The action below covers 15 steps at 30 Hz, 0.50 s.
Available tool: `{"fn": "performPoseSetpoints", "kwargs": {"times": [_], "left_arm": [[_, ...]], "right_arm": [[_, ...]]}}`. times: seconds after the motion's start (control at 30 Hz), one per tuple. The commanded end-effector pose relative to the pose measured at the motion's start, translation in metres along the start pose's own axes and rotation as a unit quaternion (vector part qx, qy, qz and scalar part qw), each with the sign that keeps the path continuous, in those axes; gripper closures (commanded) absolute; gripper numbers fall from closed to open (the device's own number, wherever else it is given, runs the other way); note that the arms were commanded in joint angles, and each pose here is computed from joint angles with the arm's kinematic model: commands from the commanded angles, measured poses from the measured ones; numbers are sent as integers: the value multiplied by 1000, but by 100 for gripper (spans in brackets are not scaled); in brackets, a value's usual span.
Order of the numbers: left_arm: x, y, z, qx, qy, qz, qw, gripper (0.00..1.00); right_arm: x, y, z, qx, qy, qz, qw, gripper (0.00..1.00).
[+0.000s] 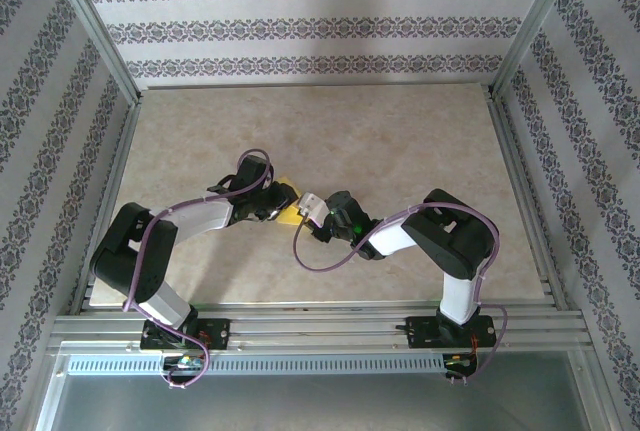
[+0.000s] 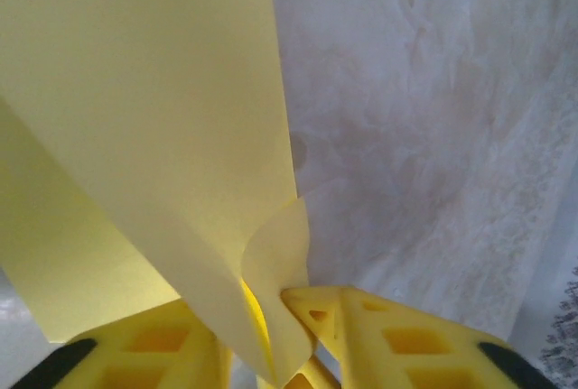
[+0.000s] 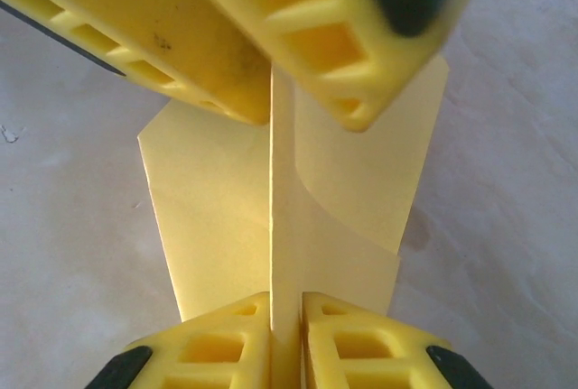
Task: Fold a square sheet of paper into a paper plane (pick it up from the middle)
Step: Fourth fold the wing at the center of the table.
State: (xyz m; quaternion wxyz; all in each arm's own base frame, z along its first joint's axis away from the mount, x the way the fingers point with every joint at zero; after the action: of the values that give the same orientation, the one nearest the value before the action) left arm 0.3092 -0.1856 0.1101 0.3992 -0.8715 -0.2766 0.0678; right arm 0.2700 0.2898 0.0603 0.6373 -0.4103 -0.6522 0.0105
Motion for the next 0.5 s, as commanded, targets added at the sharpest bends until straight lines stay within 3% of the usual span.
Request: {"fn": "performPoseSetpoints", "kwargs": {"times": [0.0, 0.23, 0.47], "left_arm": [[7, -22, -7, 5, 21, -26, 999, 52], [13, -61, 21, 23, 16, -82, 996, 43], [2, -66, 29, -21, 18, -87, 996, 47]], "right_arm": [[1, 4, 7, 24, 24, -3, 999, 84], [0, 2, 8, 43, 87, 4, 995, 84], [-3, 4, 13, 60, 149, 18, 987, 85]]}}
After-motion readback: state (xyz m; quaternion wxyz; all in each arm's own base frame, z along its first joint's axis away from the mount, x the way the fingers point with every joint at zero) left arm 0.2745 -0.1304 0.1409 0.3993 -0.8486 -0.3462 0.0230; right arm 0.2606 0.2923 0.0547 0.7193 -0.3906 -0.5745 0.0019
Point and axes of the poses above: each hand's point on the last joint's axis, 136 mm out from that joint toward the fingers, its own y axis out along the fingers, its own z axis along the line the jaws close on, x = y × z, the point moved 6 cm from there along -y, back along the fingers
